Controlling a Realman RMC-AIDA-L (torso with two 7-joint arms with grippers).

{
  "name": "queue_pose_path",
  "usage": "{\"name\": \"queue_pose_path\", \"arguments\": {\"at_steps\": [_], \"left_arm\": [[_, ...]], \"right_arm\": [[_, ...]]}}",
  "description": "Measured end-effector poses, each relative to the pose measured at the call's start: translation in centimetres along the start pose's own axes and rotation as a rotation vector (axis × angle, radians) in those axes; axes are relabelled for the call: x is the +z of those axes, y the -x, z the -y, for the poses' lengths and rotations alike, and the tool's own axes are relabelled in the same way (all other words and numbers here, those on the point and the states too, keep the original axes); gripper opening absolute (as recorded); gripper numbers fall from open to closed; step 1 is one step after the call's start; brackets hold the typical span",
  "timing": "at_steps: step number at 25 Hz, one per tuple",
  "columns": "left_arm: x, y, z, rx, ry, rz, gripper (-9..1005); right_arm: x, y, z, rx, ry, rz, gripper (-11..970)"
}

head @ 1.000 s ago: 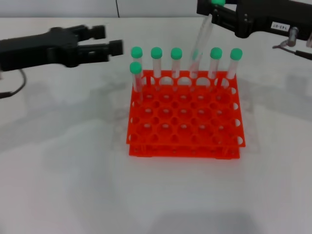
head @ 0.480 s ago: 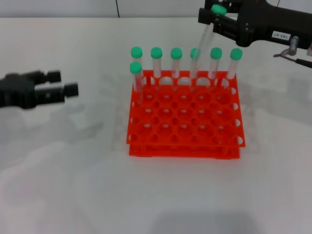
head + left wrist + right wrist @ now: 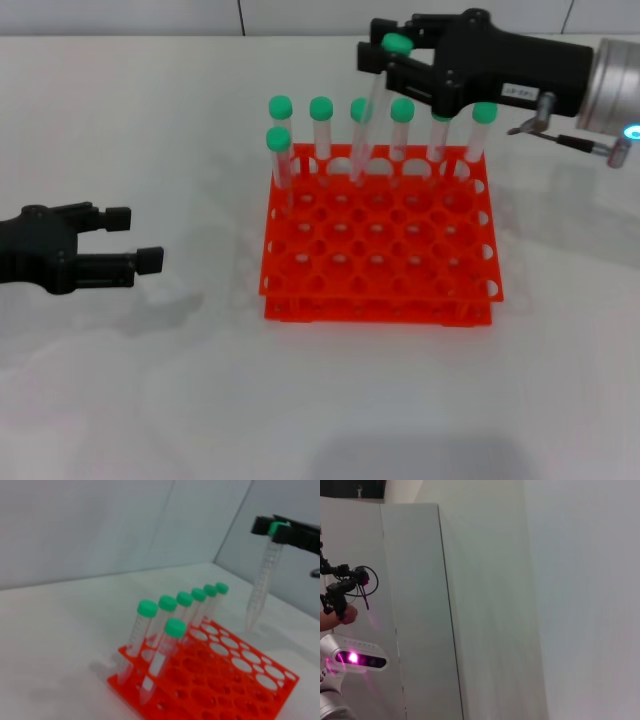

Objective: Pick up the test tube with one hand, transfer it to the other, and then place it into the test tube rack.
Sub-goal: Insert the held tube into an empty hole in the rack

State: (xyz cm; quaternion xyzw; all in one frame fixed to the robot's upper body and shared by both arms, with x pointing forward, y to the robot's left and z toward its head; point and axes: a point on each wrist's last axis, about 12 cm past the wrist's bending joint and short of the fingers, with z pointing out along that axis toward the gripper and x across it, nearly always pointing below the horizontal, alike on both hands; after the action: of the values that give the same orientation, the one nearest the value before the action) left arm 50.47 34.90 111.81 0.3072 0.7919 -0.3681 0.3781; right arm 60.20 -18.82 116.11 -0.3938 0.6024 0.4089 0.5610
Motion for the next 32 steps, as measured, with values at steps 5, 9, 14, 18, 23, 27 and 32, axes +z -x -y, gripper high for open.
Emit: {"name": "queue_pose_path", "arguments": {"at_steps": [5, 9, 14, 18, 23, 27, 32], "left_arm": [[-0.4, -0.5, 0.0, 0.030, -0.008, -0.042, 880], [-0.4, -0.8, 0.0, 0.039, -0.007, -0.071, 879], [-0.4, -0.8, -0.1, 0.056, -0.008, -0.083, 879], [-0.3, -0.6, -0.1, 0.061, -0.011, -0.083, 879], [-0.3, -0.6, -0.1, 0.063, -0.012, -0.079, 879], [-0.2, -0.6, -0.1, 0.064, -0.014, -0.078, 879], [-0.1, -0.7, -0.1, 0.056, -0.019, -0.075, 878]], "right_arm": [[1.3, -0.1, -0.5, -0.013, 0.004, -0.001, 278], [2.4, -0.1, -0.7, -0.037, -0.004, 0.008, 278], [3.4, -0.5, -0.7, -0.050, -0.039, -0.001, 278], [3.7, -0.7, -0.5, -0.061, -0.064, -0.014, 278], [4.0, -0.9, -0.6, -0.081, -0.086, -0.001, 278], [4.3, -1.3, -0.4, -0.084, -0.098, -0.001, 278], [4.9, -2.0, -0.4, -0.086, -0.115, -0.004, 279]]}}
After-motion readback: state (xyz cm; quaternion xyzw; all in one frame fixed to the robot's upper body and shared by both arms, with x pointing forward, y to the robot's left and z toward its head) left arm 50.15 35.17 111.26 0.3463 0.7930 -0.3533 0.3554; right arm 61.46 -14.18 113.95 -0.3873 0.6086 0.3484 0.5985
